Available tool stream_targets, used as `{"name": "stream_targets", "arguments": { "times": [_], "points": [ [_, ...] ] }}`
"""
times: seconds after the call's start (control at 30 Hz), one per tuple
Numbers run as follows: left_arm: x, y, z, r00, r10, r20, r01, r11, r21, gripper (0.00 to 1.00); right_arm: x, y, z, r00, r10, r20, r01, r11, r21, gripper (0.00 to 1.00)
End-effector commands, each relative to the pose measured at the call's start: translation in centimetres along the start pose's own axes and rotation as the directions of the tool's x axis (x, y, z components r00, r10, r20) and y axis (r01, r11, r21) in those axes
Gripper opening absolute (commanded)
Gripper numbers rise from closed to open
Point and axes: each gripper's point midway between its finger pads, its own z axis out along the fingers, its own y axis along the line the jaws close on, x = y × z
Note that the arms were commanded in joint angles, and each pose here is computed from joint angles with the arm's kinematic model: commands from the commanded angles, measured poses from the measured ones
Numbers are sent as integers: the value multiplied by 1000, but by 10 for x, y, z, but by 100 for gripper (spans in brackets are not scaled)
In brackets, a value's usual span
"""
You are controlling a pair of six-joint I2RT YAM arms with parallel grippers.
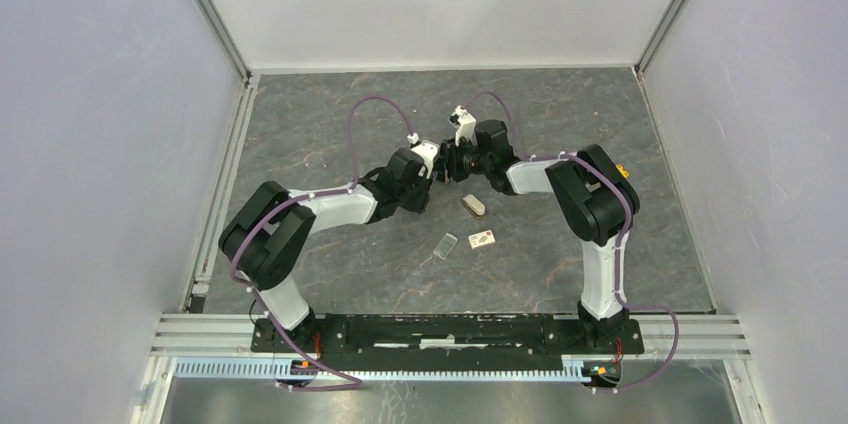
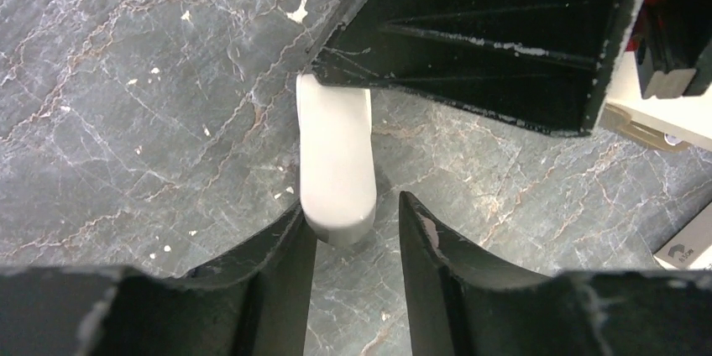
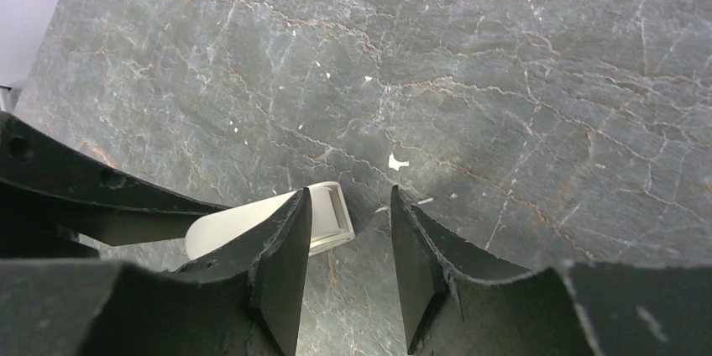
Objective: Load the staples into the stapler
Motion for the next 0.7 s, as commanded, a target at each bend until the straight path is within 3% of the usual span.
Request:
{"name": "stream_targets", "arguments": {
  "times": [0.0, 0.13, 0.37, 0.53, 0.67],
  "points": [
    [-21, 1, -21, 1000, -15, 26, 16, 1000, -21, 50, -19, 4, -6, 999, -36, 20, 36, 999, 30, 46],
    [-18, 8, -35, 998, -64, -13, 63, 996, -65, 55, -28, 3, -8, 999, -35, 23, 33, 998, 55, 46],
    [-45, 8, -71, 984, -164, 66, 168, 985, -48, 60, -37, 7, -20, 999, -38, 25, 36, 995, 88, 47],
    [-72, 24, -84, 936, -333, 111, 334, 942, 9, 54, -37, 12, -26, 999, -26, 19, 24, 995, 100, 48],
    [-78, 28, -74, 923, -376, 87, 373, 926, 53, 48, -31, 17, -24, 1000, -6, -2, 6, 994, 105, 47]
  ]
}}
